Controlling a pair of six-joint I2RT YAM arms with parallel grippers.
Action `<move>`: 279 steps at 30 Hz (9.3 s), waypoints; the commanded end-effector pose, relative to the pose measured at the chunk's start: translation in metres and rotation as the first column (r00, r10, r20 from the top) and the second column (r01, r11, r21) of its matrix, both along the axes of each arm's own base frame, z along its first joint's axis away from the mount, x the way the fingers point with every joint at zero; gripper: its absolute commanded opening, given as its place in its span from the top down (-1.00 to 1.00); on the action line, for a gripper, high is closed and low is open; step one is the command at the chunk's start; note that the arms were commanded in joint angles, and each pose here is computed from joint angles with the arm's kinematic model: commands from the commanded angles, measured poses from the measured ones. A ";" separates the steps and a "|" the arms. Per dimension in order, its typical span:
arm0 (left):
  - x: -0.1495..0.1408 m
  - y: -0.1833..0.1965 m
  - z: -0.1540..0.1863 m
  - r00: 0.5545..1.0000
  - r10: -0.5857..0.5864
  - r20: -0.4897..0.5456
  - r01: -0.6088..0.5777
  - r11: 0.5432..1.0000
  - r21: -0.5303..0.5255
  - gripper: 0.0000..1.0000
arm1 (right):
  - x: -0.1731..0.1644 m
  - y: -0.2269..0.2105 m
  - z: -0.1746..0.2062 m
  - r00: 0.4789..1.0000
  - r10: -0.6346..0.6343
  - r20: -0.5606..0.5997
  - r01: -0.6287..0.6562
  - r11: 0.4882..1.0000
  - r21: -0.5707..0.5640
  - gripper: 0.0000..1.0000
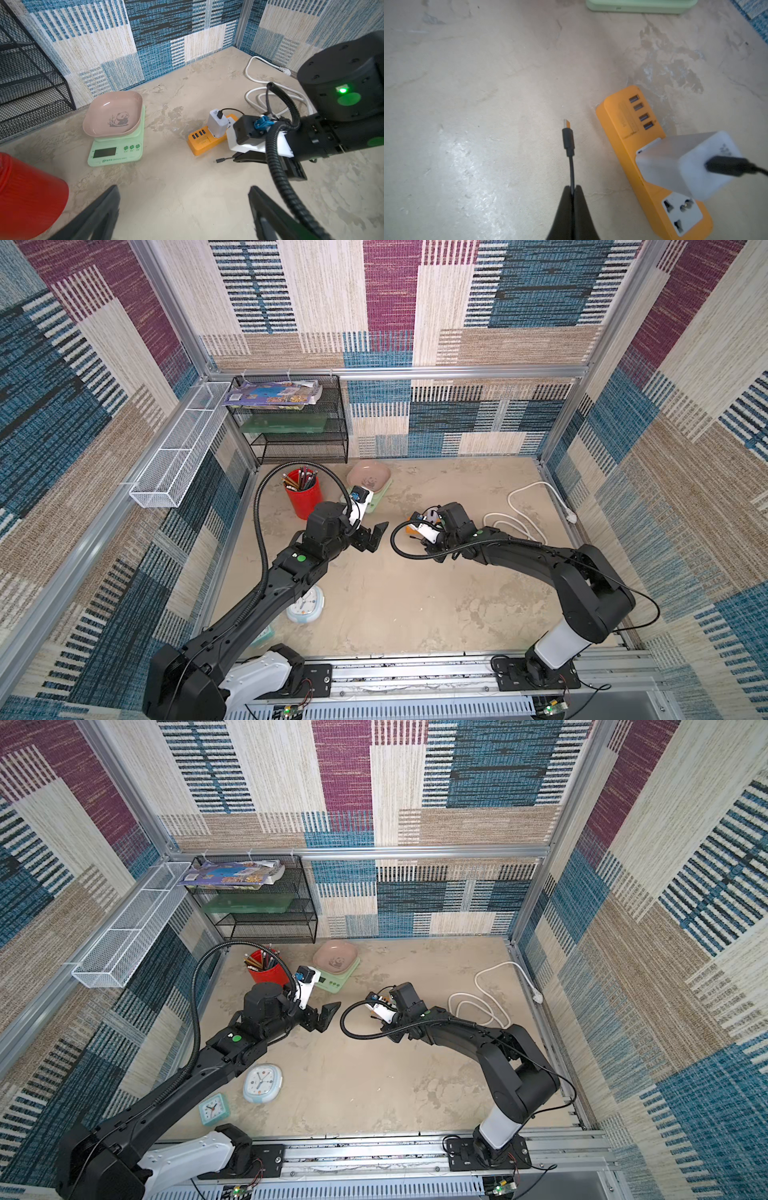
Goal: Charge the electronic scale
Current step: Pick up the charging cable from the center of the board, then move the electronic scale to the center of the board, then pick up the electronic scale at the center of the board, then insert the charging cable into the electronic scale.
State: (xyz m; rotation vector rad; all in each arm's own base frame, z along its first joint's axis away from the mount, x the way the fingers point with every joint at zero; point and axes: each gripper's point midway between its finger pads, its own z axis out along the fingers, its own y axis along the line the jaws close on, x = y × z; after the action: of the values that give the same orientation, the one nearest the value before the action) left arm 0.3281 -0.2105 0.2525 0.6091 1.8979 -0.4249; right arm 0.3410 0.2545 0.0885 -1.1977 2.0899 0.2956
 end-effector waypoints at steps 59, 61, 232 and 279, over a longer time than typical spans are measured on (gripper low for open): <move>0.013 -0.081 -0.116 0.725 -0.613 -0.314 0.522 0.787 -0.330 0.44 | -0.005 0.027 0.050 0.961 0.273 -0.053 -0.245 0.922 0.300 0.85; 0.015 -0.081 -0.115 0.731 -0.608 -0.311 0.517 0.790 -0.328 0.60 | -0.005 0.027 0.050 0.961 0.272 -0.054 -0.244 0.922 0.299 0.85; 0.112 0.082 -0.178 0.699 0.368 -0.613 -0.181 0.921 0.346 0.12 | 0.009 0.051 0.056 0.934 0.241 -0.262 -0.095 0.878 0.469 1.00; 0.077 0.084 -0.061 0.863 0.001 -0.505 -0.221 0.900 -0.375 1.00 | -0.028 0.067 0.072 0.856 0.369 -0.362 -0.094 0.800 0.593 1.00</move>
State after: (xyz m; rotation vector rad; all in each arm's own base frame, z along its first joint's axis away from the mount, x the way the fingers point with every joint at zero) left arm 0.4004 -0.1208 0.1693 0.0382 2.3154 -0.9170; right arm 0.3187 0.3181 0.1563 -1.0481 2.0313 1.2971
